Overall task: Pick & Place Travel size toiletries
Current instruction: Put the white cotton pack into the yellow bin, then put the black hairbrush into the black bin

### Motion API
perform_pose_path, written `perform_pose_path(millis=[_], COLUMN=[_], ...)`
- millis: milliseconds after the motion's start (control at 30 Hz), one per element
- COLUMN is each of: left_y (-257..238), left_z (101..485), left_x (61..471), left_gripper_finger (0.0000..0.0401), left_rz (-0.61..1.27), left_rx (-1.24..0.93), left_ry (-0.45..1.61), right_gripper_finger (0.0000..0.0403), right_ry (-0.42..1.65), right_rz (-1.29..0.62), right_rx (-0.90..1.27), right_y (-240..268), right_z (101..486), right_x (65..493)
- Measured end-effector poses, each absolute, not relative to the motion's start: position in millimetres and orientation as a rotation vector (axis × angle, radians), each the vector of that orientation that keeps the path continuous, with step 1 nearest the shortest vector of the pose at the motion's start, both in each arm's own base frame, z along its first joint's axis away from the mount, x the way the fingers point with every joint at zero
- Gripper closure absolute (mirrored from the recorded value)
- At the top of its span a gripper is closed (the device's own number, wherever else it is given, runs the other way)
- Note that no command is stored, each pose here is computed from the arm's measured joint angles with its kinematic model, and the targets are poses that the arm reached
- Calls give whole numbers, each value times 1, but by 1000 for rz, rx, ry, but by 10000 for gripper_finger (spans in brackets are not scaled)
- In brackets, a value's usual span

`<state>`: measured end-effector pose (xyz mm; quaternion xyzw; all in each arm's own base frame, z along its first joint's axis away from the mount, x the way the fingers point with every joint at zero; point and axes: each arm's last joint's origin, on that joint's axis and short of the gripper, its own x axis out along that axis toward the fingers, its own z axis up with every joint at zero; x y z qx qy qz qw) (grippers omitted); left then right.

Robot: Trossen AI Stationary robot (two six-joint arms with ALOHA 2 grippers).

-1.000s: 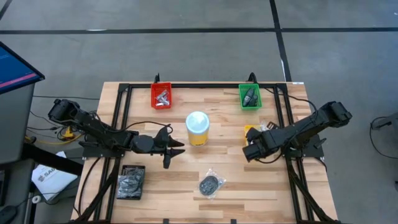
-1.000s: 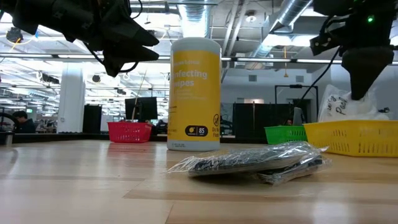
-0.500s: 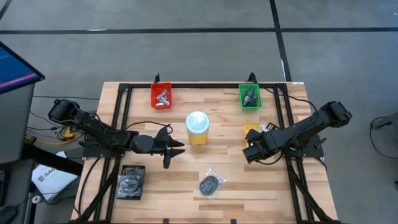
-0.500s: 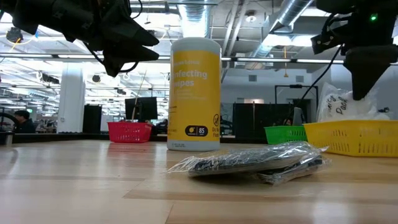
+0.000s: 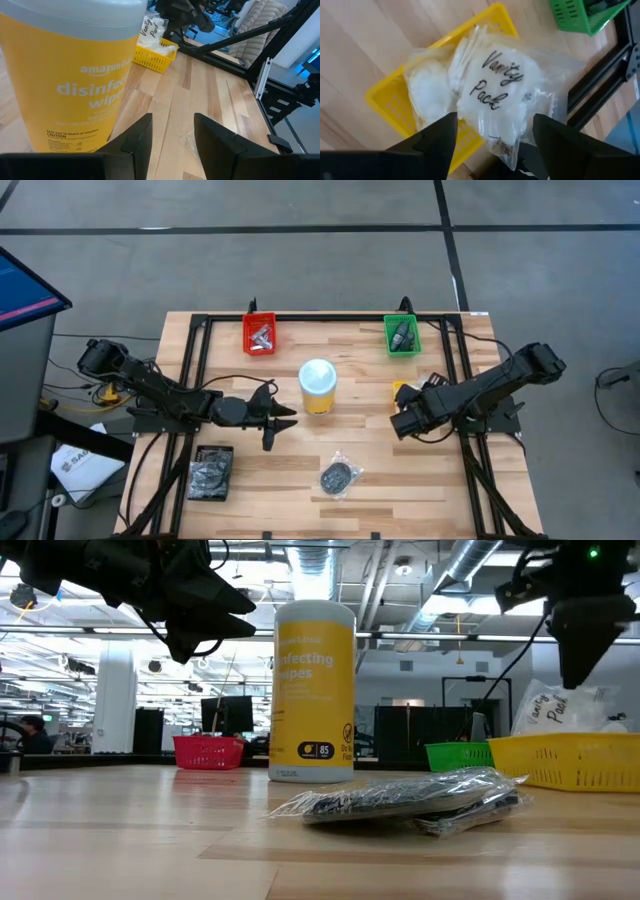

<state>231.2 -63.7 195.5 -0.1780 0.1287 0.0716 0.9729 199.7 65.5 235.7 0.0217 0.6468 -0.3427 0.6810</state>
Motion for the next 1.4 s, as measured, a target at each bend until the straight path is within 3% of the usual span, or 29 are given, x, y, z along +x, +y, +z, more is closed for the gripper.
perform_pose_path(millis=[367,767,1400], left_y=[-64,-64,-64], left_z=[196,196,196], left_x=[231,231,231], left_gripper_finger=[265,265,265], left_rz=[144,144,143], left_rx=[-359,-359,-363], left_ry=[259,259,252], right_gripper_finger=[148,147,150], right_ry=[1374,1126,1095], right_rz=[-702,-291,-1], right_rx=[95,111,-119], right_y=[71,110,184], right_z=[257,257,183], right_x=[212,246,282])
